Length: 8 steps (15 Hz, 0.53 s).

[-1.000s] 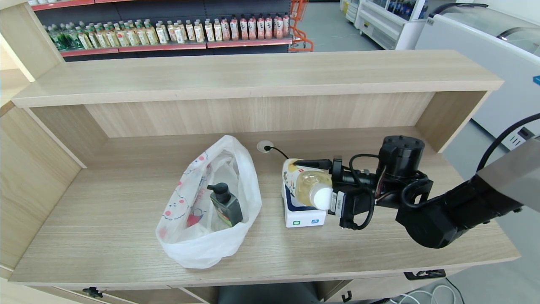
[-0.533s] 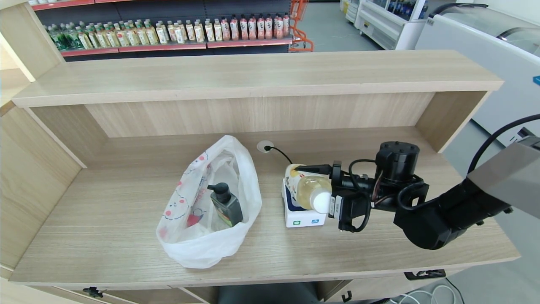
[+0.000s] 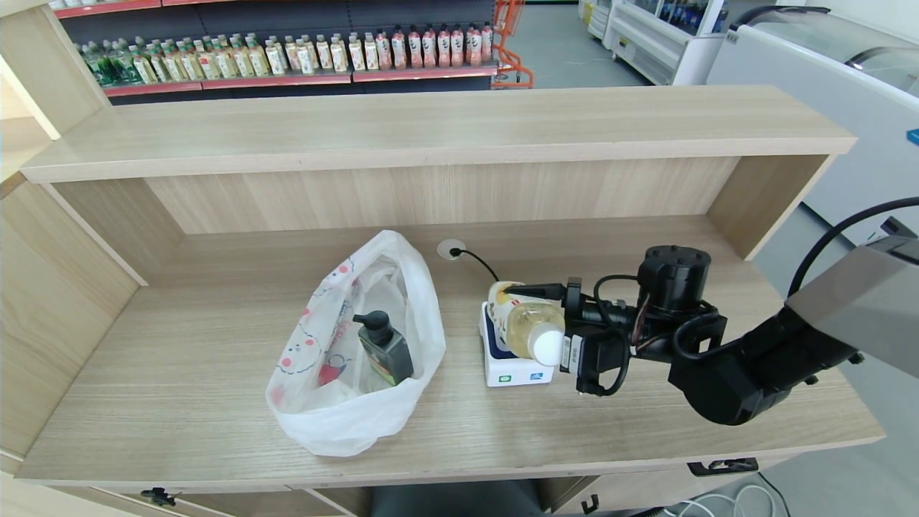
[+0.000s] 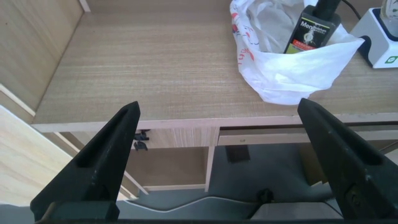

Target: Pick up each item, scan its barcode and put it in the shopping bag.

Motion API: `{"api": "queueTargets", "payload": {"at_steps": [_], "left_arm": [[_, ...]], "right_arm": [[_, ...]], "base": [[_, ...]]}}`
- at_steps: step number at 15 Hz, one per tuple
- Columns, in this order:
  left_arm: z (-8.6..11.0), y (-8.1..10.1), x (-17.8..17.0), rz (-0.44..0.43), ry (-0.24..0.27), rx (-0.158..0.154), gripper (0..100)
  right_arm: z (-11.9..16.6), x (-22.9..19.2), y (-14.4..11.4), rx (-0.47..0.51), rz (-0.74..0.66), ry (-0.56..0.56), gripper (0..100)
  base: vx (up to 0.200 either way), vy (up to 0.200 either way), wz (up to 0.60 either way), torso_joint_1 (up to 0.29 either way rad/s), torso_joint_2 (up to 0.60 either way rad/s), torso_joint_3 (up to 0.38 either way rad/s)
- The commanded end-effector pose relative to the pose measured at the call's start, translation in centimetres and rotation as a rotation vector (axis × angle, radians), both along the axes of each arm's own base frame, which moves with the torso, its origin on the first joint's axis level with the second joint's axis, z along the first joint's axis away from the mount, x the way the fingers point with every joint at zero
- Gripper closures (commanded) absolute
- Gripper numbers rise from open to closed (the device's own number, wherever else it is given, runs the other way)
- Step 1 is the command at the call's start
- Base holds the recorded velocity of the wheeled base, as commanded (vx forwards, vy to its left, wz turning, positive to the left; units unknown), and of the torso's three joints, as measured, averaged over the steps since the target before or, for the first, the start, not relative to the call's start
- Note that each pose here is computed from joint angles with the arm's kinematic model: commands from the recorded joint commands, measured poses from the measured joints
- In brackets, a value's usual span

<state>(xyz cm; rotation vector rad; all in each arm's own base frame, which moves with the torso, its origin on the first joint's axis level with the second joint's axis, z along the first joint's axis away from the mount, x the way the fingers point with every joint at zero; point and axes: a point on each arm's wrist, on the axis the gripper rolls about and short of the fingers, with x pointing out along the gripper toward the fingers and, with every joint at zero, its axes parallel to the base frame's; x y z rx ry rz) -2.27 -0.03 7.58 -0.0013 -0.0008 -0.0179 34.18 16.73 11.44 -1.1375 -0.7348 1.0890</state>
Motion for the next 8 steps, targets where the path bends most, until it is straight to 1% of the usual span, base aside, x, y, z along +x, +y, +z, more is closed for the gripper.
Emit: {"api": "queueTargets", "payload": {"at_steps": [1,6,8], "left_arm": [[0.0,0.0,0.0,-0.001,-0.001,0.000,0],[0.0,0.0,0.0,0.001,-0.001,0.000,0],[0.0,0.0,0.0,-0.001,-0.001,0.000,0]], "right_arm": [[-0.2,0.0,0.0,-0.003,-0.001,0.007,100],[0.1,-0.1,0.0,0.002,-0.001,0.001,100],[2.6,-1.2,-0.3,0.048,-0.013,0.007,100]], "base": [[0.000,0.000,0.00,0.000,0.00,0.000],[0.000,0.000,0.00,0.000,0.00,0.000],[0.000,0.000,0.00,0.000,0.00,0.000]]}}
